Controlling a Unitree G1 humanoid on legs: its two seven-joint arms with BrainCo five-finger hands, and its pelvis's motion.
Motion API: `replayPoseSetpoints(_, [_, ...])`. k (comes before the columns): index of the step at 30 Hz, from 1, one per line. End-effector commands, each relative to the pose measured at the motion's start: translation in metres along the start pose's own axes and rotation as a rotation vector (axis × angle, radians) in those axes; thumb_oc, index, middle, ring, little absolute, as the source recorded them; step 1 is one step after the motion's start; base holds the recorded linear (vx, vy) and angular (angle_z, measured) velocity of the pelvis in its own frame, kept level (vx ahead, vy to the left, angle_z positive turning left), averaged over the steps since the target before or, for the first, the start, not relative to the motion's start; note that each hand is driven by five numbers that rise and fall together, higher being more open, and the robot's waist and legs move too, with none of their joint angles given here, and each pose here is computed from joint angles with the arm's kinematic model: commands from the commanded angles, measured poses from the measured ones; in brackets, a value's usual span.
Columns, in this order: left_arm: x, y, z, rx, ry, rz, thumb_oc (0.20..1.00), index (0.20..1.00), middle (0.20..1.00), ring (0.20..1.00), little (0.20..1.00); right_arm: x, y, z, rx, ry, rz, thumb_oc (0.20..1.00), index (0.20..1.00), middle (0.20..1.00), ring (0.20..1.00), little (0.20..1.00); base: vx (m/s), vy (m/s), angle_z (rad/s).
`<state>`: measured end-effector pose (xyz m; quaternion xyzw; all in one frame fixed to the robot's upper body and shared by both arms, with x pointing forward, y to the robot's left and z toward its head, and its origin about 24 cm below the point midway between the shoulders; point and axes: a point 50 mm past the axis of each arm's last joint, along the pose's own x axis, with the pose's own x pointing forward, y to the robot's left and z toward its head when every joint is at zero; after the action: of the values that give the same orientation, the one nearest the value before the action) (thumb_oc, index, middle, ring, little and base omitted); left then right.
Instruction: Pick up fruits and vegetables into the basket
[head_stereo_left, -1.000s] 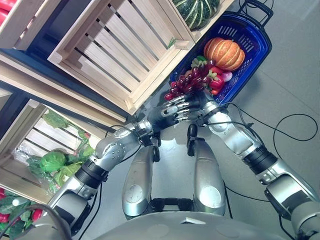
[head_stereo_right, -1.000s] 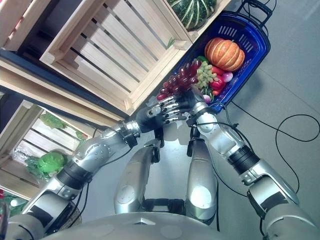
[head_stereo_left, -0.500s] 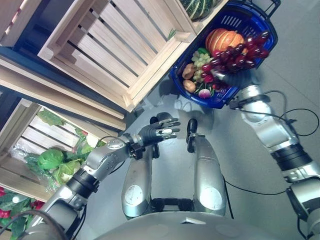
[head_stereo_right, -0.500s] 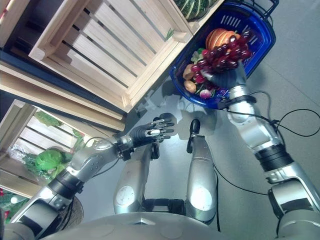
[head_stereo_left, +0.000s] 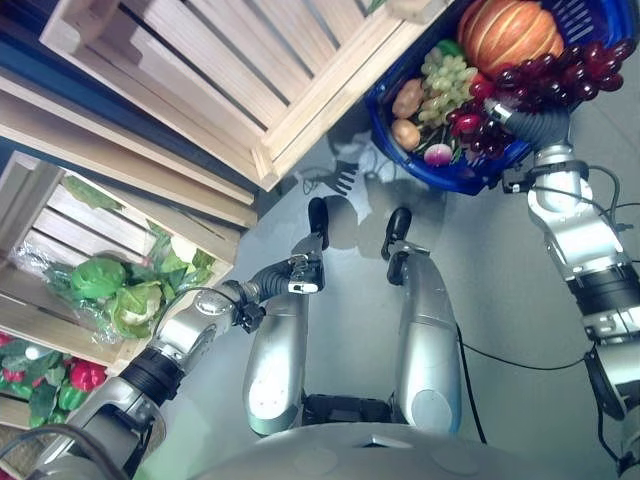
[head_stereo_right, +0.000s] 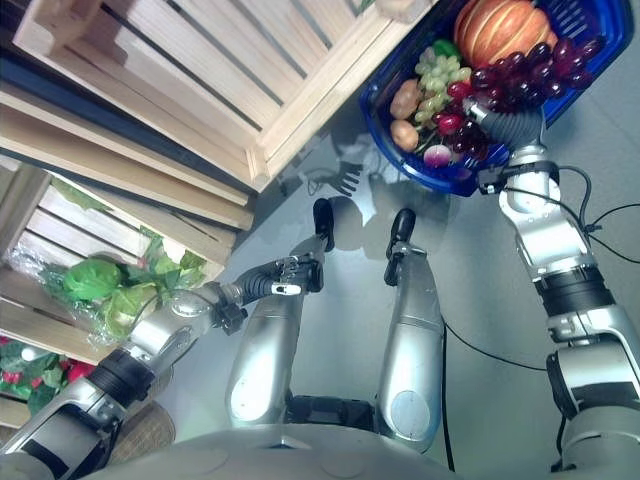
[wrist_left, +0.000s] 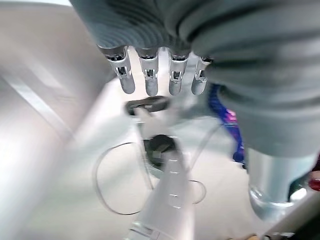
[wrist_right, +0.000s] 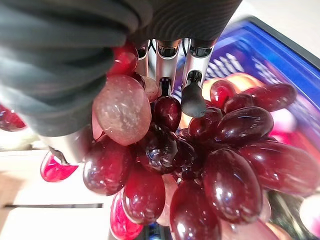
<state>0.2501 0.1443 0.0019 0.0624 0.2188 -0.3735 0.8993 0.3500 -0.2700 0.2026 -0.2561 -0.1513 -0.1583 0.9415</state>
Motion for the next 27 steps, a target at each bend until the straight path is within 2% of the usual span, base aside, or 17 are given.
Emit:
replayPoseSetpoints(1, [0.011, -0.05, -0.036, -0.065, 0.072, -0.174, 1.0, 1.0, 1.0, 1.0, 1.0, 0.022, -0.023, 0.022, 0.131, -0.039, -0.063, 0.2, 0.2, 0.2, 0.2, 0.2, 0.0, 0.002, 0.05])
replayPoseSetpoints(7, [0.021, -0.066, -0.046, -0.098, 0.068, -0.218, 1.0, 1.0, 1.0, 1.0, 1.0, 0.04, -0.032, 0.007, 0.191, 0.128, -0.112, 0.2, 0.2, 0.2, 0.2, 0.2, 0.0, 0.004, 0.04])
replayPoseSetpoints(12, [0.025, -0.074, -0.054, -0.023, 0.074, -0.208, 1.0, 1.0, 1.0, 1.0, 1.0, 0.047, -0.038, 0.001, 0.116, 0.214, -0.146, 0.2, 0.2, 0.2, 0.2, 0.2, 0.0, -0.003, 0.03])
replayPoseSetpoints(23, [0.023, -0.079, -0.066, 0.038, 0.083, -0.206, 1.0, 1.0, 1.0, 1.0, 1.0, 0.044, -0.051, -0.024, 0.1, 0.386, -0.184, 0.2, 0.2, 0.2, 0.2, 0.2, 0.0, -0.003, 0.01])
replayPoseSetpoints(24, [0.023, -0.079, -0.067, 0.042, 0.083, -0.207, 1.0, 1.0, 1.0, 1.0, 1.0, 0.043, -0.052, -0.027, 0.107, 0.4, -0.199, 0.231, 0.231, 0.231, 0.231, 0.231, 0.0, 0.0, 0.0])
replayPoseSetpoints(25, [0.023, -0.079, -0.067, 0.042, 0.083, -0.207, 1.0, 1.0, 1.0, 1.0, 1.0, 0.043, -0.053, -0.027, 0.106, 0.401, -0.2, 0.398, 0.398, 0.398, 0.398, 0.398, 0.0, 0.0, 0.0])
replayPoseSetpoints(26, [0.023, -0.079, -0.068, 0.04, 0.082, -0.205, 1.0, 1.0, 1.0, 1.0, 1.0, 0.042, -0.055, -0.03, 0.097, 0.414, -0.224, 1.0, 1.0, 1.0, 1.0, 1.0, 0.0, 0.0, 0.0])
replayPoseSetpoints(27, [0.023, -0.08, -0.069, 0.04, 0.079, -0.204, 1.0, 1.0, 1.0, 1.0, 1.0, 0.041, -0.056, -0.032, 0.094, 0.415, -0.238, 1.0, 1.0, 1.0, 1.0, 1.0, 0.0, 0.0, 0.0])
